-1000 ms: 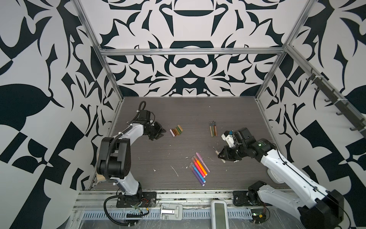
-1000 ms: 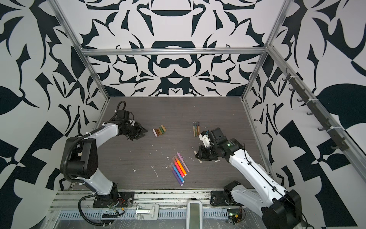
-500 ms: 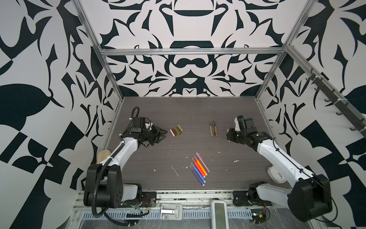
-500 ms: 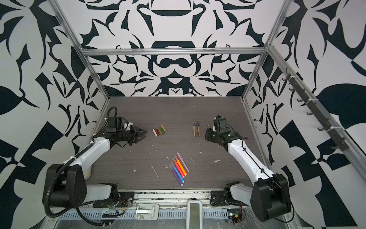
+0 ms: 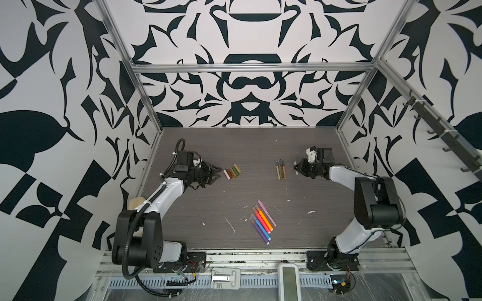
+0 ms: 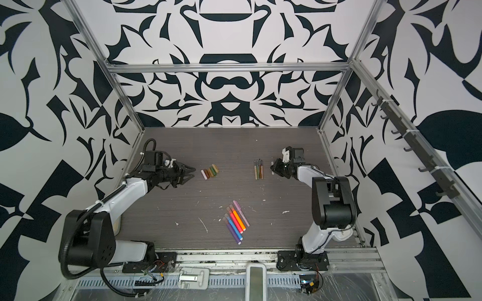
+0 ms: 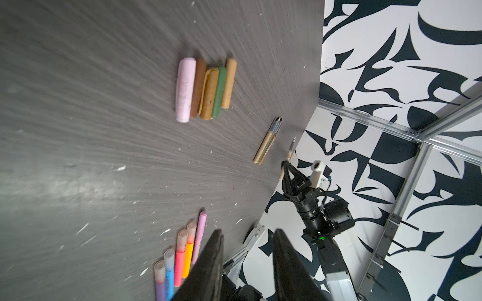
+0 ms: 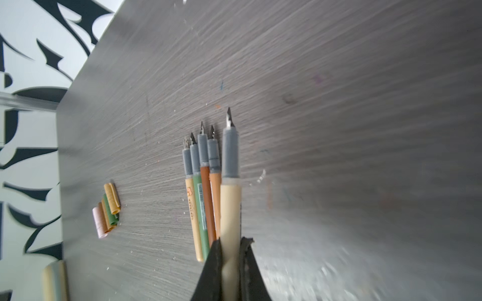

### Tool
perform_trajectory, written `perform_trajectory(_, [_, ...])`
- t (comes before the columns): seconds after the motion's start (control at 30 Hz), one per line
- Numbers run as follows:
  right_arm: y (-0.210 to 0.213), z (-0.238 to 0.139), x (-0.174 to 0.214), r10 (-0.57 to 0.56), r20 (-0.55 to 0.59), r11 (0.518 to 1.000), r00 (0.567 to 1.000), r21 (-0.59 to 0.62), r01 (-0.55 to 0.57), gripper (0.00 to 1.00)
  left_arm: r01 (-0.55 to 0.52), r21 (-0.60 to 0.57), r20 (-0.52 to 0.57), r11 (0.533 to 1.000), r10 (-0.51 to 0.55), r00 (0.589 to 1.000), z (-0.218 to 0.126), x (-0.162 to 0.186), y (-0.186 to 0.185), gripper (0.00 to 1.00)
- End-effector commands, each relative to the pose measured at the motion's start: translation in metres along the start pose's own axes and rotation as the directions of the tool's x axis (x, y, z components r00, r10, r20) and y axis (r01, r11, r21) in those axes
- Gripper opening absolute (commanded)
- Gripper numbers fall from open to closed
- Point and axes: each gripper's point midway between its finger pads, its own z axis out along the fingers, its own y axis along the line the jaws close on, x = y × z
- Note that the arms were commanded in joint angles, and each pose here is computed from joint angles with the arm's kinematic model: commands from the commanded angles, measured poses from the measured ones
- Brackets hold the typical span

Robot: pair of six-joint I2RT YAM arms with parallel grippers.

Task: Open the pen caps
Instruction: 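Carry the uncapped beige pen with the right gripper to the uncapped pens, then lower the beige pen beside the other pens and open the right gripper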

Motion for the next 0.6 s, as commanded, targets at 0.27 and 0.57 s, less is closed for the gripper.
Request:
perform_trajectory(0.27, [0.006,0.019,-0.012,-0.030,0.003,0.996,1.000,-0.081,0.030,0.00,-0.058,-0.014,0.060,0.998,0.059,0.996,0.006,-0.032,-0.040,0.35])
perform_trajectory(0.57, [-0.009,0.021,0.015,-0.012,-0.028,0.998,1.000,-0.061,0.010,0.00,-0.050,-0.042,0.021,0.998,0.051,0.998,0.010,-0.027,-0.039,0.35])
